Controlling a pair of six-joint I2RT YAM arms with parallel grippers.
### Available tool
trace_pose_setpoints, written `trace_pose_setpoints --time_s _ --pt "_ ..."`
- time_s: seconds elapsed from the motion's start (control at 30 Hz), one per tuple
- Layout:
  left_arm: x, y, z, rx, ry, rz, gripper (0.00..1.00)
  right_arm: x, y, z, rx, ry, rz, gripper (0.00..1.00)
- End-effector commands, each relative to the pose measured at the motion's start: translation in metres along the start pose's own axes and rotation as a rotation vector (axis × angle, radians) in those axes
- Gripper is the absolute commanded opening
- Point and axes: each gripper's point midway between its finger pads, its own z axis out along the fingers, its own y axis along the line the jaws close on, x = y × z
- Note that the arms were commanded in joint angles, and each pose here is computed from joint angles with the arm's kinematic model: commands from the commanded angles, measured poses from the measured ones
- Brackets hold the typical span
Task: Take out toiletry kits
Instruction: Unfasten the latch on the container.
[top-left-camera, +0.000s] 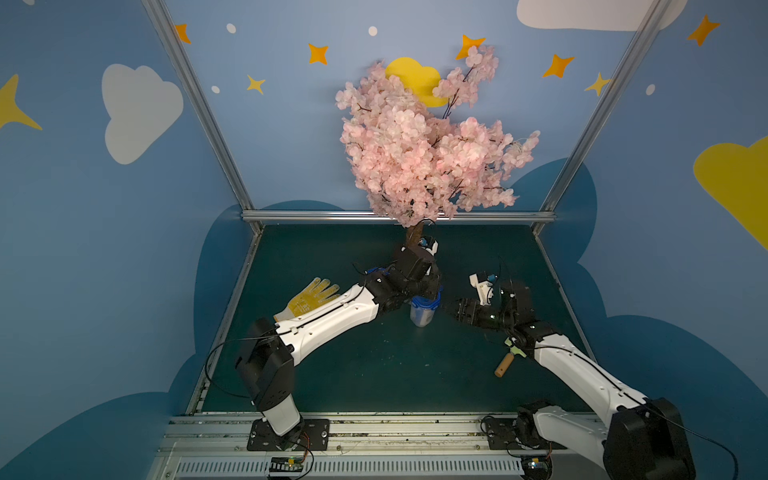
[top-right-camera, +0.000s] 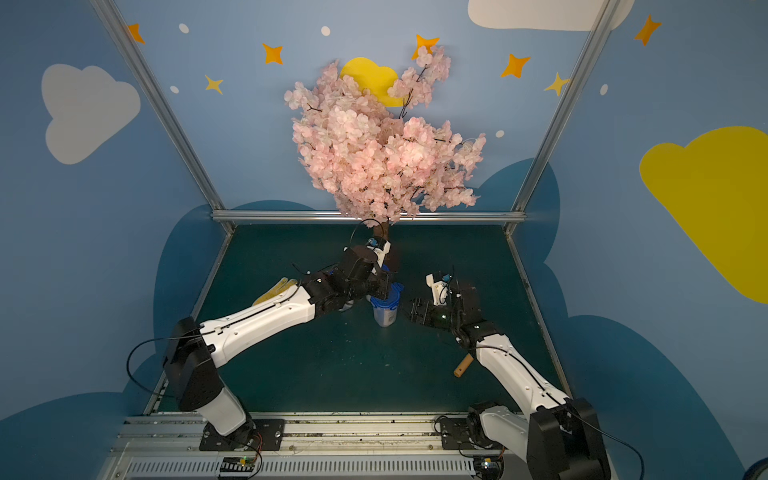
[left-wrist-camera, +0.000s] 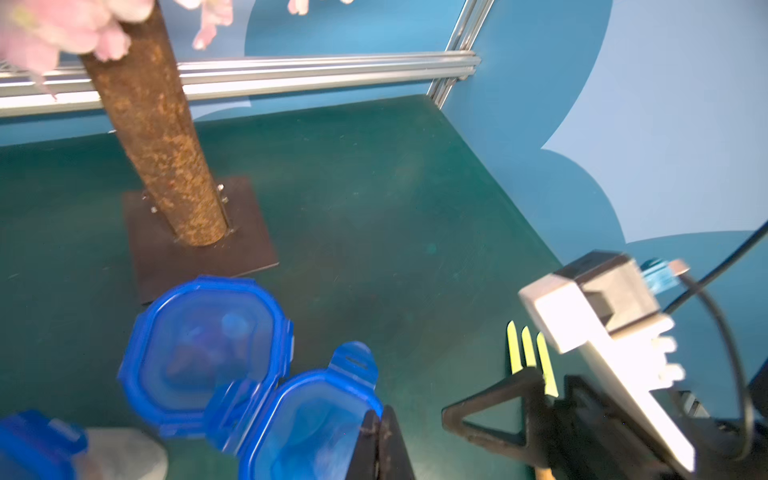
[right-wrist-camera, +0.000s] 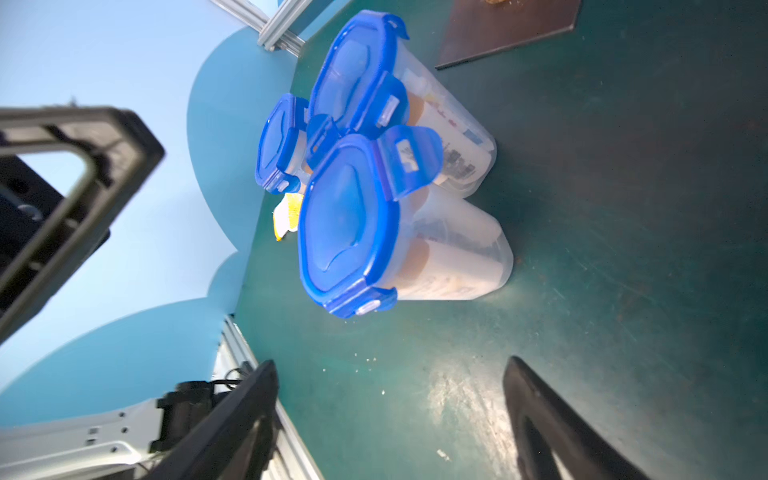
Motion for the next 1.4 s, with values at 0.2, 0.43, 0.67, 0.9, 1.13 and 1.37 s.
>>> trace_pose_setpoints --time_s 0.2,0.43,0.67,0.9,1.13,1.37 --pt "0.006 0.009 0.025 0.044 0.086 -0.062 0.02 0.0 0.007 0.004 -0.182 0.016 0.073 0.8" --pt "0.012 0.013 0.038 0.03 0.124 -0.063 0.02 0.004 0.004 0.009 -0.227 0.018 0.087 0.81" --pt "0.027 0.016 0.042 0.024 0.167 -0.112 0.02 0.0 0.018 0.016 -0.313 0.05 0.091 0.81" --pt "0.045 0.022 0.035 0.022 0.187 -0.138 0.02 0.006 0.027 0.03 -0.331 0.081 0.072 0.81" --pt "0.059 0.031 0.035 -0.003 0.203 -0.154 0.02 -0.001 0.042 0.039 -0.38 0.085 0.065 0.77" --pt "0.071 0.037 0.038 -0.013 0.216 -0.172 0.02 -0.007 0.051 0.039 -0.396 0.074 0.042 0.75"
